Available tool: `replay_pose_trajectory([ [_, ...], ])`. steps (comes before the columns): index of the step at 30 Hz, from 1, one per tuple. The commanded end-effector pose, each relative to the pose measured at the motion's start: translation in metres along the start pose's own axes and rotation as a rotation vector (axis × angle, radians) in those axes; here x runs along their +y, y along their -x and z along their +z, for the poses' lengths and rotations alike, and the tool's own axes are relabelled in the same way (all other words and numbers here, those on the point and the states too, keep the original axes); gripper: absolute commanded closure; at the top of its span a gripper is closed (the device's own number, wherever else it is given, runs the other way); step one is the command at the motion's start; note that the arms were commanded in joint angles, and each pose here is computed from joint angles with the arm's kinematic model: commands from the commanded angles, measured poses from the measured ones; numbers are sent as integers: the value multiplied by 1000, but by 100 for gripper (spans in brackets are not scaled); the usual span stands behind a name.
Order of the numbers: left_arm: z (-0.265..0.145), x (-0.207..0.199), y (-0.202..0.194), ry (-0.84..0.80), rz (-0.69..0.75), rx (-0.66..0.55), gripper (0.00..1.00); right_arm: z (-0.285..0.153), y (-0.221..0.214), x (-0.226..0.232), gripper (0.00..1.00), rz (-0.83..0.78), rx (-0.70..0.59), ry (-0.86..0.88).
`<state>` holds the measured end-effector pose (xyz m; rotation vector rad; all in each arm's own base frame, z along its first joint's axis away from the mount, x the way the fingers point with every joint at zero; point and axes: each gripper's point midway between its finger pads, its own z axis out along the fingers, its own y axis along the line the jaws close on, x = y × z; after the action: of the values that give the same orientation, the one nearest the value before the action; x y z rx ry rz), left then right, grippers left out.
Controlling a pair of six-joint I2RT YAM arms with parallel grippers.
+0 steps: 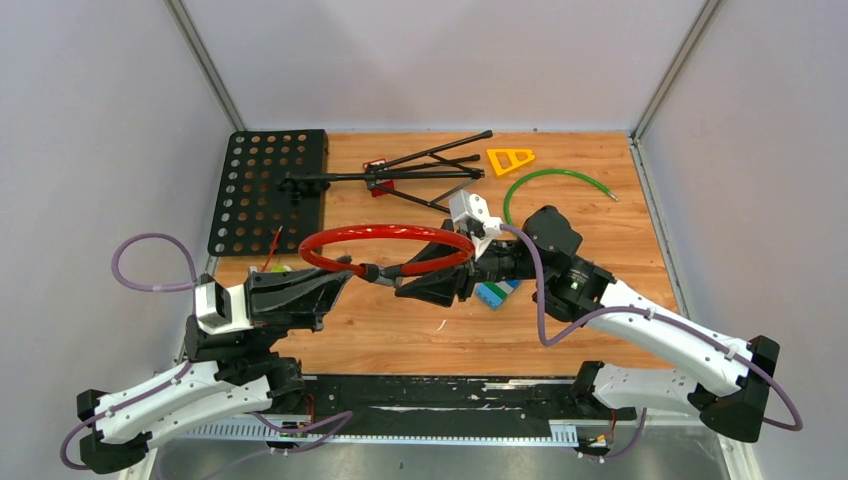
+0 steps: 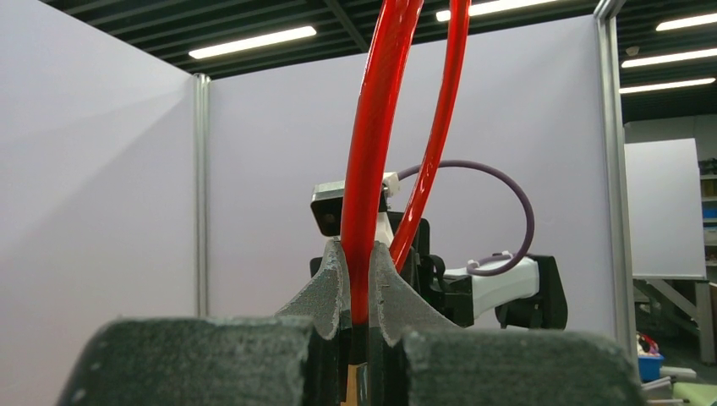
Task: Lock with the key
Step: Lock the lock.
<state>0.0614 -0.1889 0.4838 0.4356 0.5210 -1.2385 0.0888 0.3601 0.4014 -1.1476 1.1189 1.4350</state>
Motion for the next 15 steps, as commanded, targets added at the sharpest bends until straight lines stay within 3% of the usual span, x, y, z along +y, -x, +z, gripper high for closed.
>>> replay_pose_trajectory([
  [1,9,-4,36,-12,-6,-114,100,3,26,5,67,-41,-65,32],
  [15,8,0,34,7,-1,-109,100,3,30,-2,85,-34,-91,-13],
])
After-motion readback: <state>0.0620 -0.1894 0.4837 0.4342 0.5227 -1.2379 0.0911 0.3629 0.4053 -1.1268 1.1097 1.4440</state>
